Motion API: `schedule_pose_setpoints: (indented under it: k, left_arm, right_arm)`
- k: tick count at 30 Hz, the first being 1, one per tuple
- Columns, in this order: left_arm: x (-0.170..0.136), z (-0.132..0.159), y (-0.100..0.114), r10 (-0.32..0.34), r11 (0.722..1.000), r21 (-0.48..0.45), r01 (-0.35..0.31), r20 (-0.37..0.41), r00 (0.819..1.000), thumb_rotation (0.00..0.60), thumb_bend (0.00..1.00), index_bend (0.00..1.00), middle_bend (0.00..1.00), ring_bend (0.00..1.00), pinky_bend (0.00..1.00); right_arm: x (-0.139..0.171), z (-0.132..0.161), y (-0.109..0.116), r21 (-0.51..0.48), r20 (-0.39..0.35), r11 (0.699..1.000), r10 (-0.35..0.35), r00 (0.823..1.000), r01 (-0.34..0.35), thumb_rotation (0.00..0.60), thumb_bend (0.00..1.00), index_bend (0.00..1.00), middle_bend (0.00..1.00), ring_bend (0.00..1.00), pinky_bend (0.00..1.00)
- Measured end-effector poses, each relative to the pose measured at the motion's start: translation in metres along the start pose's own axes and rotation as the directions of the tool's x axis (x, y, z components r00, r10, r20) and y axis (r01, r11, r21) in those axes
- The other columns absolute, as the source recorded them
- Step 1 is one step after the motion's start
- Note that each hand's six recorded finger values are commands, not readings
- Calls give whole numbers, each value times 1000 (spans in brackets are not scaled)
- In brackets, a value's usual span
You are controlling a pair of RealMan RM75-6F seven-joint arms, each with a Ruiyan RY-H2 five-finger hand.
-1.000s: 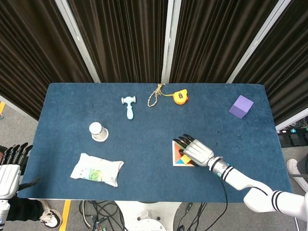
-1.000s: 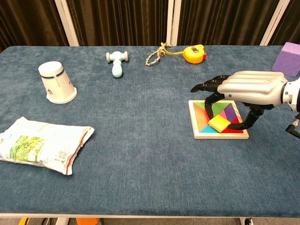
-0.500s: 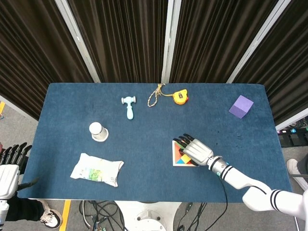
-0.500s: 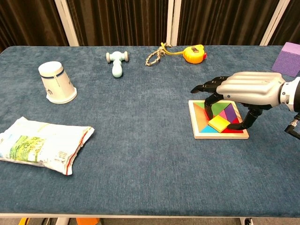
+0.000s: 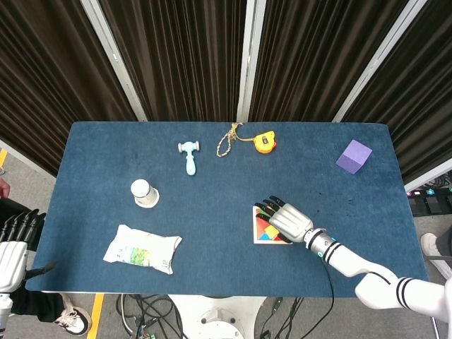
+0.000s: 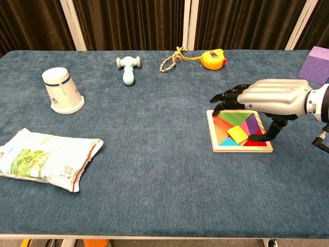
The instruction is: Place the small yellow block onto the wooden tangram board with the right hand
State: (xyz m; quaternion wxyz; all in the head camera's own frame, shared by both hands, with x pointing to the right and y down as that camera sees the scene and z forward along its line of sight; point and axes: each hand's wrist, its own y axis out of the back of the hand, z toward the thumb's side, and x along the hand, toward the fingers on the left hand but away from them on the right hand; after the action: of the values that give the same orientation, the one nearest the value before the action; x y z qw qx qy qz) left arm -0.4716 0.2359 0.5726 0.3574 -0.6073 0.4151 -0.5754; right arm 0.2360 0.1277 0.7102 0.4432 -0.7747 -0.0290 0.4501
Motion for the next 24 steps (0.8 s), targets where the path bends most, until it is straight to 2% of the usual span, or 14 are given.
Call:
schedule_pose_setpoints:
  k: [7, 10, 13, 15, 17, 20, 24]
  left_arm:
    - [0, 1, 0, 1, 1000, -1, -1, 2, 1000, 600, 0, 101, 40, 0, 48]
    - [0, 1, -1, -1, 1000, 0, 1, 2, 1000, 600, 0, 101, 40, 0, 48]
    - [1, 1, -2, -5, 1000, 1, 5, 3, 1000, 600, 0, 101, 40, 0, 48]
    - [1, 2, -2, -5, 1000, 1, 5, 6, 1000, 600, 0, 101, 40, 0, 48]
    - [2, 3, -2, -5, 1000, 2, 5, 8, 1000, 600, 0, 101, 40, 0, 48]
    - [2, 5, -3, -6, 1000, 3, 6, 12, 1000, 600, 0, 101, 40, 0, 48]
    - [2, 6, -3, -8, 1000, 6, 8, 12, 1000, 600, 0, 101, 40, 0, 48]
  right_arm:
    - [11, -6, 11, -29, 16, 999, -40, 999, 40, 600, 242, 71, 0, 0, 0]
    - [19, -7, 16, -47, 20, 997, -64, 998, 65, 600, 300, 64, 0, 0, 0]
    - [31, -9, 21, -75, 30, 993, -83, 996, 85, 563, 537, 50, 0, 0, 0]
    - [37, -10, 21, -102, 35, 991, -84, 996, 87, 468, 753, 50, 0, 0, 0]
    - [44, -12, 20, -134, 43, 988, -77, 996, 82, 435, 849, 49, 0, 0, 0]
    - [52, -15, 13, -165, 55, 984, -54, 997, 63, 421, 944, 49, 0, 0, 0]
    - [51, -14, 2, -187, 57, 982, -26, 998, 36, 399, 1000, 48, 0, 0, 0]
